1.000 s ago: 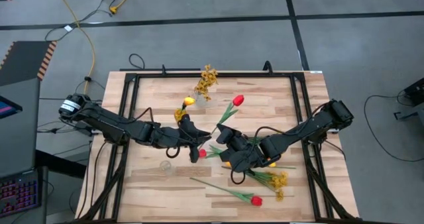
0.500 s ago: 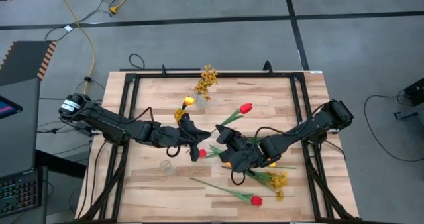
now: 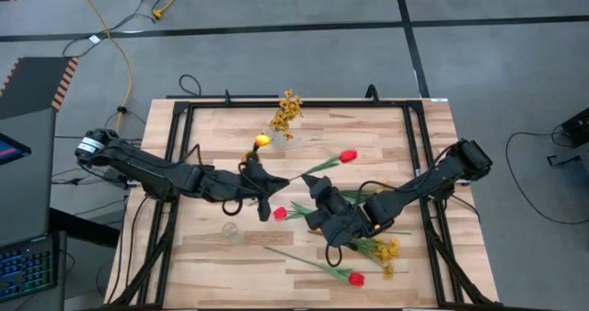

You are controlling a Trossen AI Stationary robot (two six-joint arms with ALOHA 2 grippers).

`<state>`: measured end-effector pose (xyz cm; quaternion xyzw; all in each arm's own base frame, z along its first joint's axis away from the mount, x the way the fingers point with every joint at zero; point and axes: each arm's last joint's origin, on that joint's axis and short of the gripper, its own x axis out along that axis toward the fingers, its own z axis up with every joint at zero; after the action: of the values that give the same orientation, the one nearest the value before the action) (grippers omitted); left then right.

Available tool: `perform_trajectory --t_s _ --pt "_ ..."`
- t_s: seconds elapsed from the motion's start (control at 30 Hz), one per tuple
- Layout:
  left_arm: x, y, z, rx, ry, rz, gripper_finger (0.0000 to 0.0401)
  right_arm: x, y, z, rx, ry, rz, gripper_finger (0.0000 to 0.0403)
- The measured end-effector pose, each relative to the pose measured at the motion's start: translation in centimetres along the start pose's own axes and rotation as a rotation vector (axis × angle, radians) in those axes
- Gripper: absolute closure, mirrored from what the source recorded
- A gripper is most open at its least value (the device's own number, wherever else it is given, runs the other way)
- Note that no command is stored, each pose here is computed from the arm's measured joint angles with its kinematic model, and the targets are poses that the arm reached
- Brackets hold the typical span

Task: Sort flowers into vase by color
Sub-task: Put the top red tulip into the bottom transparent vase

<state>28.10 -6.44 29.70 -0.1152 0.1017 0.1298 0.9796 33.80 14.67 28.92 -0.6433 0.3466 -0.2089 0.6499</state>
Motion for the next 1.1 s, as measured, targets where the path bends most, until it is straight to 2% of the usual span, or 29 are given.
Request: perform_trajectory --t_s 0.27,0.4,0.53,0.73,0.93,1.1 --pt "-2.1 0.6 1.7 0.005 -0.046 -0.014 0.0401 -1.2 0.2 0.4 0.054 -0.021 -0.007 0.0247" --pt "-3.4 0.9 2.5 0.031 -0.063 -0.025 0.0401 -1.2 0.3 0.3 0.118 -0.014 -0.004 0.0249" --pt "-5.8 0.8 3.9 0.064 -0.132 -0.061 0.0401 -0.9 0.2 -1.0 0.165 0.022 0.019 0.025" --pt "-10.1 0.6 5.3 0.116 -0.228 -0.039 0.0401 -0.8 -1.4 -5.7 0.432 0.107 0.084 0.025" --pt "-12.3 -0.6 4.4 0.178 -0.233 0.055 0.0401 -0.9 -2.9 -10.6 0.788 0.174 0.246 0.025" --pt "-12.7 -1.5 1.6 0.174 -0.209 0.107 0.0401 -0.2 -1.8 -12.3 0.867 0.209 0.24 0.025"
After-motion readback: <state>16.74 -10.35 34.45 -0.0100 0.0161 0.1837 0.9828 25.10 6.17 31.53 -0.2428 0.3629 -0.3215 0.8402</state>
